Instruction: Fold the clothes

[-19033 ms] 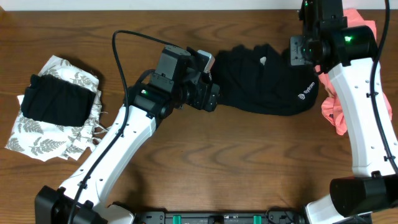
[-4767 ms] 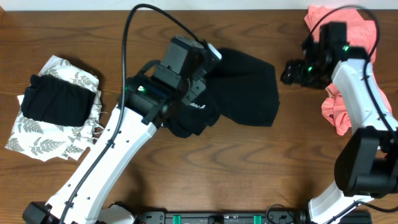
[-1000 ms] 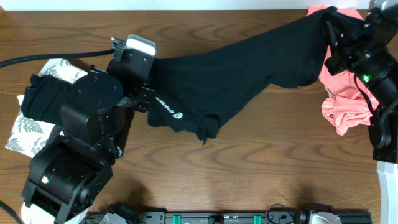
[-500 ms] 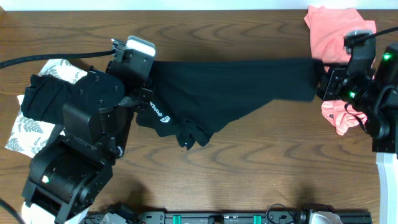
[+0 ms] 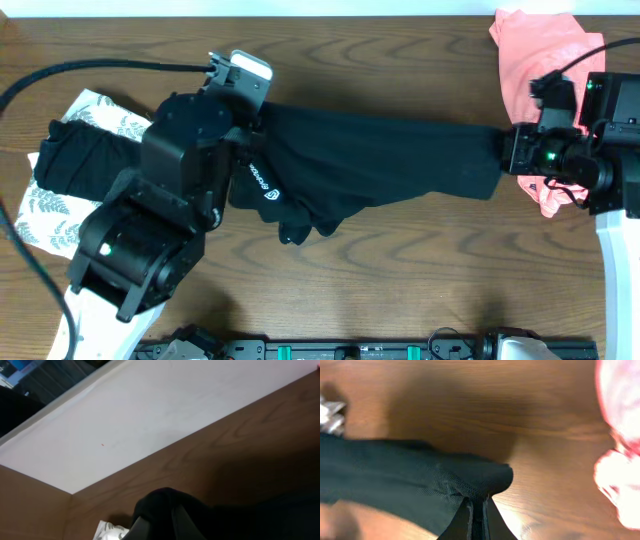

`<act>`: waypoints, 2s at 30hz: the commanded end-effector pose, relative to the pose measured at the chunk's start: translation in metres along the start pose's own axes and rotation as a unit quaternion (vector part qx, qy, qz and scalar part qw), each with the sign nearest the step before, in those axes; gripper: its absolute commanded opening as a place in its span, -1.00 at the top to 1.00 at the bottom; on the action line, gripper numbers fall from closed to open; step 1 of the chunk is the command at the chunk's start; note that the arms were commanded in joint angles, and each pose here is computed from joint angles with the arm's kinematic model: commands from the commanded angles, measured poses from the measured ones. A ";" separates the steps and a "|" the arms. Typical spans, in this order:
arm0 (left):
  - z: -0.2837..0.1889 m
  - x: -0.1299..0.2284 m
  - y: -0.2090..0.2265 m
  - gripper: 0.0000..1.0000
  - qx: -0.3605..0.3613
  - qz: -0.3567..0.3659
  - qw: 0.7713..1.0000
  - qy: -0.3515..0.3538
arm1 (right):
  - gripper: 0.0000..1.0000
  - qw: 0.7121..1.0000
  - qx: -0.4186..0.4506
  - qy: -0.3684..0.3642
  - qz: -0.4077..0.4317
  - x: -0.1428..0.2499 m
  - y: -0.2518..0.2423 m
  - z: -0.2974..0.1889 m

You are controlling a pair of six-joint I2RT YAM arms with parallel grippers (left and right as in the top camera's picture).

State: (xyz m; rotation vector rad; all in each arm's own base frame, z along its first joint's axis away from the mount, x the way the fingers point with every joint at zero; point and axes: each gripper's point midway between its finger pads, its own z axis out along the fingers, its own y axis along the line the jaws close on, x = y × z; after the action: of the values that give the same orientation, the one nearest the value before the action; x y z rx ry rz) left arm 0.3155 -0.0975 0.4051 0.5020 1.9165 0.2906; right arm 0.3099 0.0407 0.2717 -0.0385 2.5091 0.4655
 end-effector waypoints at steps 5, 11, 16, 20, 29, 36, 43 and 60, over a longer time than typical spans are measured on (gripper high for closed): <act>-0.002 -0.005 0.010 0.79 -0.020 -0.003 1.000 -0.005 | 0.97 0.997 -0.053 -0.014 -0.059 -0.008 0.018 -0.002; -0.001 -0.005 0.010 0.79 -0.020 -0.003 1.000 -0.005 | 0.97 0.987 -0.115 -0.031 -0.110 -0.012 0.039 -0.006; -0.001 -0.005 0.010 0.79 -0.020 -0.003 1.000 -0.005 | 0.97 0.998 -0.047 -0.020 -0.045 -0.013 0.015 0.000; -0.001 -0.005 0.010 0.80 -0.020 -0.003 1.000 -0.005 | 0.97 0.998 0.034 -0.017 0.045 -0.012 -0.014 0.001; 0.009 0.005 0.001 0.79 -0.011 -0.003 1.000 0.023 | 0.97 0.968 0.200 0.051 0.144 0.020 -0.077 0.013; 0.038 0.027 -0.032 0.87 0.034 -0.019 0.996 0.078 | 0.97 0.957 0.200 0.134 0.161 0.049 -0.095 0.065; 0.084 0.045 -0.060 0.88 0.053 -0.017 0.991 0.123 | 0.79 0.985 0.068 0.139 0.070 0.043 -0.067 0.112; 0.104 0.044 -0.058 0.88 0.041 -0.037 0.991 0.123 | -0.04 0.989 0.020 0.132 0.066 0.057 -0.060 0.141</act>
State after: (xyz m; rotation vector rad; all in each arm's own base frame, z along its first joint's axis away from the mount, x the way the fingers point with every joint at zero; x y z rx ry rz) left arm 0.3848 -0.1349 0.2948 0.4964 2.2078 0.2356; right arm 0.3541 0.0247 0.1269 0.1086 2.7717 0.4168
